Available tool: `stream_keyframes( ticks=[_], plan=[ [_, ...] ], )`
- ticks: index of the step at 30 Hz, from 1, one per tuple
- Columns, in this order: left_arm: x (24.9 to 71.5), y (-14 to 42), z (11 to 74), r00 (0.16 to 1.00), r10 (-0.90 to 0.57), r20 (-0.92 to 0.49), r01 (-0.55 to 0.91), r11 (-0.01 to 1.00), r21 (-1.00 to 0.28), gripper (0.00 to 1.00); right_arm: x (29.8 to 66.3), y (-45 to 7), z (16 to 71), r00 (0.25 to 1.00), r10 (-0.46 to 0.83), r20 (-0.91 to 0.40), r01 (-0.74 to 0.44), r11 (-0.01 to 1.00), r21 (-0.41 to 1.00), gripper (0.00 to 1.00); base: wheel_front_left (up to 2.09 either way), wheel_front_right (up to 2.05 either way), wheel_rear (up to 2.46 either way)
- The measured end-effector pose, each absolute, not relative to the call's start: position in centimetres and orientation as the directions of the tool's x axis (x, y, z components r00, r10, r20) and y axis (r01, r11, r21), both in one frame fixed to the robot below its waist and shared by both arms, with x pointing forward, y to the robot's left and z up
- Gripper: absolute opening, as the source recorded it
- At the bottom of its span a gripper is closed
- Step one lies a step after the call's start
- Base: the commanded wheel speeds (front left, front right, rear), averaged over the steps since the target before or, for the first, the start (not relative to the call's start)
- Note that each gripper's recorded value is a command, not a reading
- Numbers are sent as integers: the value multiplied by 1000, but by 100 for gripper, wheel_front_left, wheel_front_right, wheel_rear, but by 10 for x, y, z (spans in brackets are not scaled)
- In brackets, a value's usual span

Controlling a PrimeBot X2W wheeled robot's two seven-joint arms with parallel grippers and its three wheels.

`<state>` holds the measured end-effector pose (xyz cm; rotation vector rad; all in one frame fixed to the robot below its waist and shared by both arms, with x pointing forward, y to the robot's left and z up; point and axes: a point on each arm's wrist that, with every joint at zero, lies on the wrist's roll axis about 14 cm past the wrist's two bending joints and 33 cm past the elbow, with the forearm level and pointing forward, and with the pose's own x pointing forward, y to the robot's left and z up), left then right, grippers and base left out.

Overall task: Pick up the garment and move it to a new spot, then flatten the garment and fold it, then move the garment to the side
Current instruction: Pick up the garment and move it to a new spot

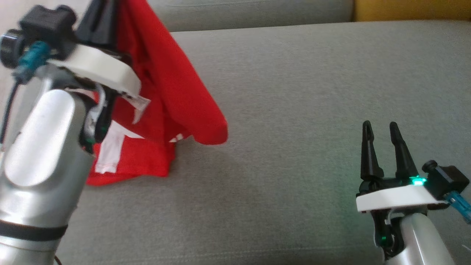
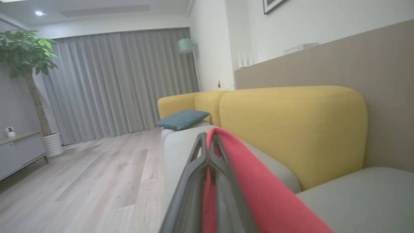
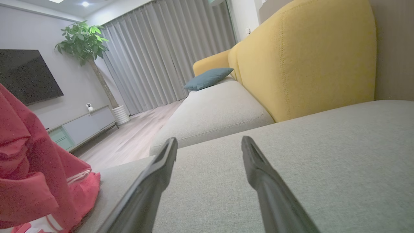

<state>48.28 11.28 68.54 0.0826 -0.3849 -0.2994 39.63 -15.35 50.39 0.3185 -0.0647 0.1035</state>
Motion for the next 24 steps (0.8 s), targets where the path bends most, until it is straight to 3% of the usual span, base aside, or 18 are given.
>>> stream_keyframes(
  ticks=[8, 19, 20, 21, 24],
  plan=[
    [488, 34, 647, 841, -494, 220, 461, 867, 188, 0, 389, -181, 515, 994, 14, 112, -48, 951, 305, 100, 0, 0, 0],
    [486, -118, 605, 654, -746, 124, 737, 666, 116, 0, 372, -231, 540, 975, -136, 175, 73, 942, 328, 100, 0, 0, 0],
    [486, -130, 604, 640, -758, 127, 751, 652, 105, 31, 369, -236, 539, 973, -153, 170, 90, 940, 328, 100, 0, 0, 0],
    [487, -142, 603, 626, -769, 131, 764, 638, 95, 100, 366, -241, 538, 972, -168, 166, 106, 939, 326, 100, 0, 0, 0],
    [489, -167, 597, 597, -791, 135, 790, 609, 75, 100, 359, -252, 536, 967, -203, 154, 146, 936, 320, 100, 0, 0, 0]
  ],
)
